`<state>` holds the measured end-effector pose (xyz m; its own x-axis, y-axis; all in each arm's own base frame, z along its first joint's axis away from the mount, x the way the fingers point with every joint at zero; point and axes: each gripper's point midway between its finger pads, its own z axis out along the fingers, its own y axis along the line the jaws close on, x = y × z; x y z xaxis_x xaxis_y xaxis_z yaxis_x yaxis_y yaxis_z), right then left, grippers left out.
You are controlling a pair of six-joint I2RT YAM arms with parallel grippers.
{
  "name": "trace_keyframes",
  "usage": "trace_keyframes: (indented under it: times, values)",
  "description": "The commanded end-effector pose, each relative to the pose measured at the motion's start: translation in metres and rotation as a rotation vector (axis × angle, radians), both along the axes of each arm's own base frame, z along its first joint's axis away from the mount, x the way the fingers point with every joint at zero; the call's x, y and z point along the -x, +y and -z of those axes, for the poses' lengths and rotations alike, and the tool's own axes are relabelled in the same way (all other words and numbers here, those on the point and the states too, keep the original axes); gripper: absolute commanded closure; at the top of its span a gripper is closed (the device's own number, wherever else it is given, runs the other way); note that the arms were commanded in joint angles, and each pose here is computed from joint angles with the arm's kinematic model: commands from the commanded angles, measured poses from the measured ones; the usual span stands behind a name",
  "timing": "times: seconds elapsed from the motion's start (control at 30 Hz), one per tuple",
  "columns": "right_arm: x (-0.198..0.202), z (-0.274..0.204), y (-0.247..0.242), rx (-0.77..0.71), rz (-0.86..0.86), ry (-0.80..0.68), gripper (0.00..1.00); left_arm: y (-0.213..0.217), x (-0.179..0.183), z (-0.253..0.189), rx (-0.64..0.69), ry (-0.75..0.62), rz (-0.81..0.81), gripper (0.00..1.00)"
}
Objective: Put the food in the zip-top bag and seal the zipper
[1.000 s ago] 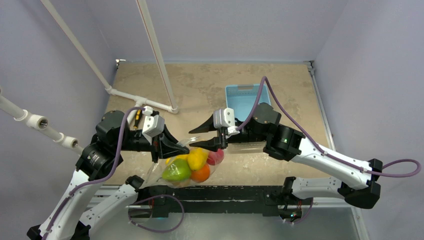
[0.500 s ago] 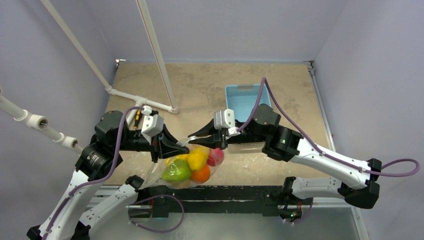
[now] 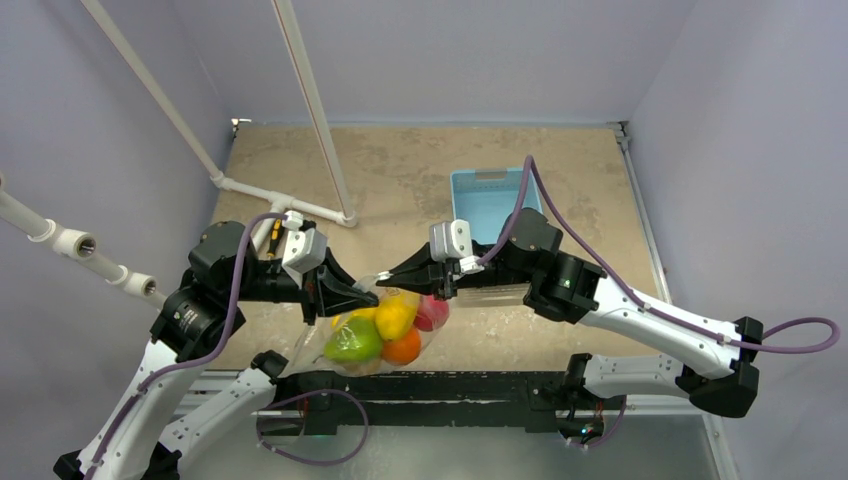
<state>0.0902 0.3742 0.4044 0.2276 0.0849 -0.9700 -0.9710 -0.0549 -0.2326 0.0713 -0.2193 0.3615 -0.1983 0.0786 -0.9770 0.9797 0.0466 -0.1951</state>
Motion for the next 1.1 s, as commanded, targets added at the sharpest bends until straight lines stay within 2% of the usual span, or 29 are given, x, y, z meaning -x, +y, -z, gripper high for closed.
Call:
trace_keyframes:
  times: [0.0, 0.27, 0.37, 0.53, 0.87, 1.07]
  values:
    - [0.007, -0.024, -0.007, -0.081, -0.020, -0.046, 1.00, 0.000, 0.006, -0.025, 0.059, -0.075, 0.028, 1.00]
    - [0.010, -0.031, -0.014, -0.113, -0.018, -0.077, 1.00, 0.001, -0.004, -0.024, 0.041, -0.066, -0.027, 1.00]
    - [0.007, -0.028, -0.013, -0.102, -0.003, -0.068, 1.00, 0.004, -0.011, -0.024, 0.014, -0.077, -0.082, 0.74]
    - [0.002, -0.020, -0.008, -0.067, 0.015, -0.038, 1.00, 0.007, -0.008, -0.045, 0.044, -0.116, -0.091, 0.53]
    - [0.000, -0.008, -0.006, -0.029, 0.025, 0.016, 1.00, 0.002, -0.008, -0.068, 0.114, -0.155, -0.073, 0.52]
    - [-0.002, -0.004, -0.005, -0.018, 0.038, 0.044, 1.00, -0.005, -0.009, -0.067, 0.133, -0.143, -0.030, 0.59]
